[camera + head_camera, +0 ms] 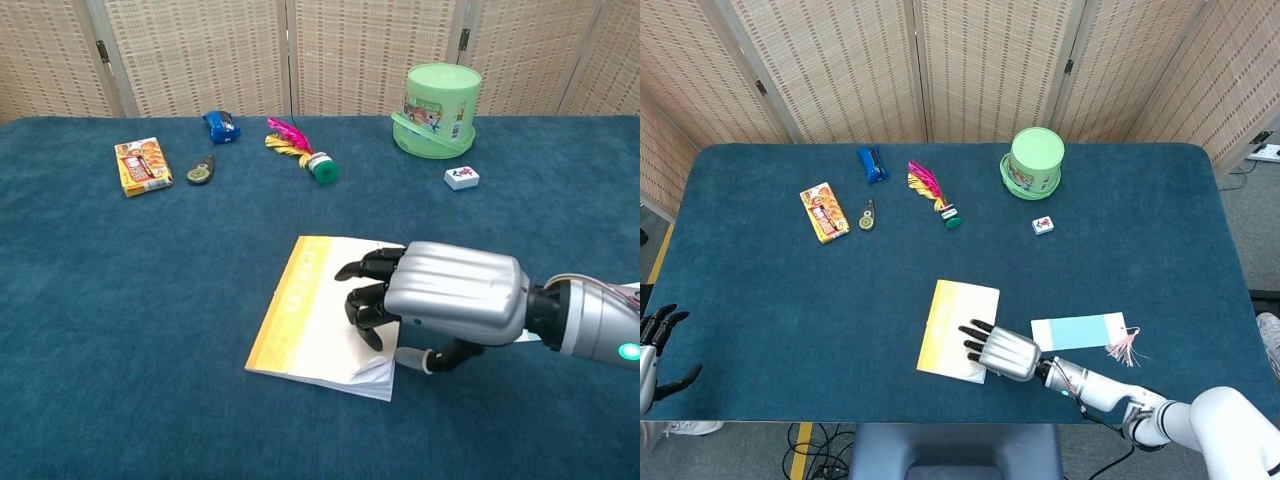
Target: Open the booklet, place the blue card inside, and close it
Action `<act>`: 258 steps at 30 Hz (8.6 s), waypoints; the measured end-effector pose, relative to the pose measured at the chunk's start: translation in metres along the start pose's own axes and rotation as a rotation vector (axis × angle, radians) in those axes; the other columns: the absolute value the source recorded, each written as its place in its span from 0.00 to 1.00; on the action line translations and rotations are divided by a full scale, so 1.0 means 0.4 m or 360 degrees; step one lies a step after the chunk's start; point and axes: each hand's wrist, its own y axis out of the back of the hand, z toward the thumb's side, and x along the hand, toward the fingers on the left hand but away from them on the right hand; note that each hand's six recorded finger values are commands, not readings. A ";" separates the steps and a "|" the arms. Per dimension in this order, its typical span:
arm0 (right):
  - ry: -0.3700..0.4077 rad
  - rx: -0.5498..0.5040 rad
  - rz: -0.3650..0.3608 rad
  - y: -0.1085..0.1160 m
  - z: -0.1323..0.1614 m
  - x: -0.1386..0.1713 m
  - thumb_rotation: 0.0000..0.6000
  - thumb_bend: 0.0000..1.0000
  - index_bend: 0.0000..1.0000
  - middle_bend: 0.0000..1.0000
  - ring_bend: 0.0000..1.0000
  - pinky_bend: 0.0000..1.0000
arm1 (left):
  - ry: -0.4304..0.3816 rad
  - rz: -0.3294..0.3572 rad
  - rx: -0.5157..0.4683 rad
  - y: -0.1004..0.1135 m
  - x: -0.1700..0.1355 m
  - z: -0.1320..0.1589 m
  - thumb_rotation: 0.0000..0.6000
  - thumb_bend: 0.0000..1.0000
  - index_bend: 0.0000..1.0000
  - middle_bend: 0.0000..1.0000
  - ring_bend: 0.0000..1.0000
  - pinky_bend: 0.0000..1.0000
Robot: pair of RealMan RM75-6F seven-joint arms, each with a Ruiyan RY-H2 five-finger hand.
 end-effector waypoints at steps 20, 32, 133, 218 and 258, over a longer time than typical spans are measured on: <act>-0.0158 -0.0015 -0.0235 0.056 -0.061 0.057 1.00 0.51 0.81 0.54 0.31 0.19 | -0.0021 0.0016 -0.0028 0.003 0.005 0.007 1.00 0.22 0.22 0.16 0.19 0.19; -0.0201 0.0117 -0.0211 0.120 -0.086 0.183 1.00 0.51 0.82 0.55 0.31 0.19 | -0.0048 0.0017 -0.0046 -0.002 0.009 0.022 1.00 0.22 0.22 0.16 0.19 0.19; -0.1078 -0.0423 0.0496 -0.070 -0.215 0.385 1.00 0.15 0.24 0.13 0.03 0.10 | -0.0129 -0.0136 -0.0050 -0.043 0.002 0.071 1.00 0.22 0.23 0.12 0.17 0.19; 0.0436 0.0424 0.0078 0.124 -0.183 -0.022 1.00 0.19 0.39 0.21 0.02 0.04 | -0.0069 -0.0155 -0.0014 -0.032 -0.019 0.048 1.00 0.22 0.23 0.12 0.17 0.19; 0.0586 0.0734 0.0029 0.111 -0.171 -0.128 1.00 0.14 0.00 0.00 0.00 0.00 | -0.0038 -0.0159 0.0001 -0.032 -0.022 0.035 1.00 0.22 0.23 0.12 0.17 0.19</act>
